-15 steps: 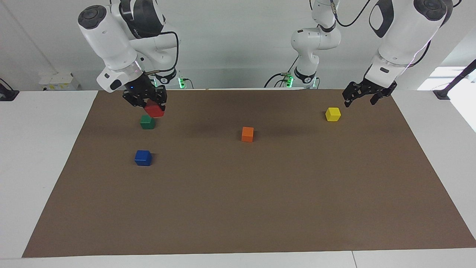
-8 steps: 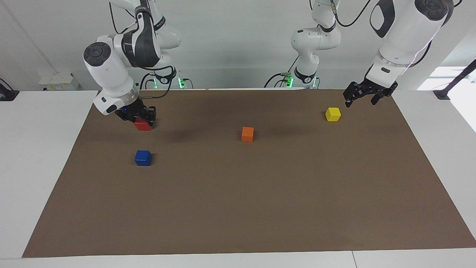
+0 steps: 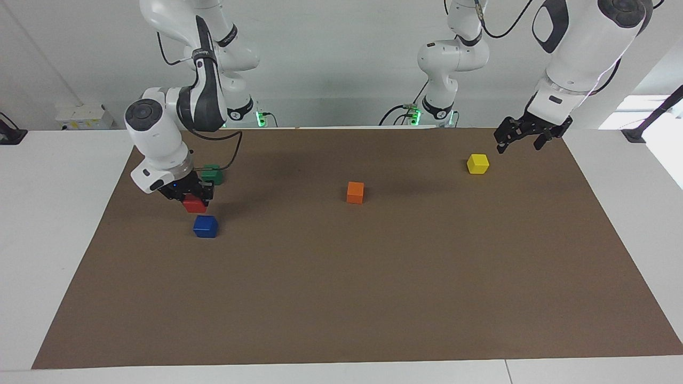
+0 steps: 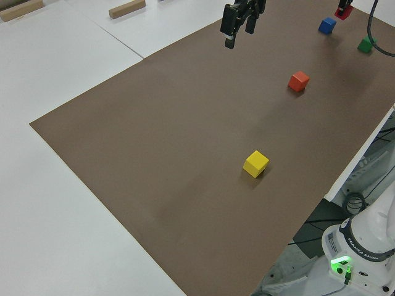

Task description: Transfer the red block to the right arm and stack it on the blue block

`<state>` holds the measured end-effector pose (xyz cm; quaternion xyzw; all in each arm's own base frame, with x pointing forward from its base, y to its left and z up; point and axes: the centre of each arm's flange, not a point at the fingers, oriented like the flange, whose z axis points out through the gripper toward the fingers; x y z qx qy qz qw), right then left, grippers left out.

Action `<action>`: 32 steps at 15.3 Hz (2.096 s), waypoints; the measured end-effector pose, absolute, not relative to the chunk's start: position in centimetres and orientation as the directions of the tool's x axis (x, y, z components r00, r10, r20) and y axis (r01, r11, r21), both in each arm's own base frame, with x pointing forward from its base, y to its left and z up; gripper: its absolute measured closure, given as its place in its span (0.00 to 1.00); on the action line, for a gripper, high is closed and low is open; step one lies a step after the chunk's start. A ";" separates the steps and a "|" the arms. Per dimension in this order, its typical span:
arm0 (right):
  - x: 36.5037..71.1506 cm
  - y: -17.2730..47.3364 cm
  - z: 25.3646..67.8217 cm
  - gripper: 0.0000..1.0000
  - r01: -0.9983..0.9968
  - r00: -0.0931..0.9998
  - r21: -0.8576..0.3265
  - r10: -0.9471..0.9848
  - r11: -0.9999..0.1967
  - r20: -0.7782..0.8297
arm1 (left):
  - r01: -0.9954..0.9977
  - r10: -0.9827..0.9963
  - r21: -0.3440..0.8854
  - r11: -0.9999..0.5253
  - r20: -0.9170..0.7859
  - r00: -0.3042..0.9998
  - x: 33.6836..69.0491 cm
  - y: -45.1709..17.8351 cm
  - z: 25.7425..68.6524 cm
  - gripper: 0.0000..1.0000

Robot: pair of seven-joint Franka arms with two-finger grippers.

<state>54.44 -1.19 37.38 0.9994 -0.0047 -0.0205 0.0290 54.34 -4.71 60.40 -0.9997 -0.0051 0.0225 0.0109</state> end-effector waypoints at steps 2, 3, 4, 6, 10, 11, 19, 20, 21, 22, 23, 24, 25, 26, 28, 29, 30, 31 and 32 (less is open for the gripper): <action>54.8 -1.2 36.6 0.44 -0.006 1.000 0.058 -0.007 -0.998 -0.029 | 0.008 0.009 -0.020 -1.000 -0.029 1.000 54.3 -4.8 61.1 0.00; 55.0 -1.2 36.4 0.44 -0.002 1.000 0.058 -0.003 -0.998 -0.022 | 0.006 0.006 -0.020 -1.000 -0.022 1.000 54.3 -5.0 61.4 0.00; 55.1 -1.1 36.1 0.44 0.001 1.000 0.058 0.000 -0.998 -0.019 | 0.003 0.003 -0.020 -1.000 -0.018 1.000 54.3 -5.1 61.6 0.00; 55.3 -1.1 35.7 0.44 0.006 1.000 0.059 0.005 -0.998 -0.011 | -0.003 -0.002 -0.020 -1.000 -0.015 1.000 54.2 -5.4 61.8 0.00; 55.5 -1.1 35.0 0.44 0.008 1.000 0.059 0.007 -0.998 -0.007 | -0.003 -0.003 -0.020 -1.000 -0.009 1.000 54.0 -5.5 62.0 0.00; 55.6 -1.1 35.0 0.44 0.008 1.000 0.059 0.008 -0.998 -0.005 | -0.004 -0.004 -0.020 -1.000 -0.009 1.000 54.0 -5.5 62.1 0.00; 55.6 -1.6 35.0 0.44 -0.015 1.000 0.043 -0.015 -0.999 0.000 | -0.006 -0.006 -0.020 -1.000 -0.009 1.000 53.9 -5.5 62.1 0.00; 55.6 -1.8 35.0 0.44 -0.023 1.000 0.038 -0.023 -0.999 0.000 | -0.006 -0.006 -0.020 -1.000 -0.009 1.000 53.9 -5.5 62.1 0.00; 55.6 -2.0 35.0 0.44 -0.028 1.000 0.036 -0.028 -0.999 0.000 | -0.005 -0.005 -0.020 -1.000 -0.011 1.000 53.9 -5.5 62.1 0.00; 55.6 -2.1 35.1 0.44 -0.031 1.000 0.035 -0.031 -0.999 0.001 | -0.004 -0.004 -0.021 -1.000 -0.012 1.000 53.9 -5.5 62.0 0.00; 55.6 -2.1 35.1 0.44 -0.032 0.999 0.034 -0.032 -0.999 0.001 | -0.002 -0.002 -0.021 -1.000 -0.013 1.000 53.9 -5.3 62.0 0.00; 55.6 -2.1 35.1 0.44 -0.033 0.999 0.034 -0.033 -0.999 0.001 | 0.000 0.000 -0.020 -1.000 -0.013 1.000 53.9 -5.2 62.0 0.00; 55.6 -2.1 35.1 0.44 -0.033 0.999 0.033 -0.033 -0.999 0.001 | 0.002 0.002 -0.020 -1.000 -0.014 1.000 53.9 -5.1 62.0 0.00; 55.6 -2.1 35.1 0.44 -0.033 0.999 0.033 -0.032 -0.999 0.001 | 0.003 0.003 -0.020 -1.000 -0.014 1.000 53.9 -5.1 62.0 0.00; 55.6 -2.1 35.1 0.44 -0.041 0.999 0.023 -0.041 -0.999 0.003 | 0.003 0.003 -0.020 -1.000 -0.014 1.000 53.9 -5.1 62.0 0.00; 55.6 -2.0 35.1 0.44 -0.051 0.999 0.008 -0.051 -0.999 0.003 | 0.003 0.003 -0.020 -1.000 -0.014 1.000 53.9 -5.1 62.0 0.00; 55.7 -1.9 35.1 0.42 -0.054 0.999 -0.005 -0.054 -0.999 0.003 | 0.003 0.003 -0.020 -1.000 -0.014 1.000 53.9 -5.1 62.0 0.00; 55.7 -1.8 35.2 0.40 -0.050 0.999 -0.012 -0.050 -0.999 0.004 | 0.003 0.003 -0.020 -1.000 -0.014 1.000 53.9 -5.1 62.0 0.00; 55.7 -1.8 35.2 0.38 -0.049 0.999 -0.015 -0.049 -0.999 0.005 | 0.003 0.003 -0.020 -1.000 -0.014 1.000 53.9 -5.1 62.0 0.00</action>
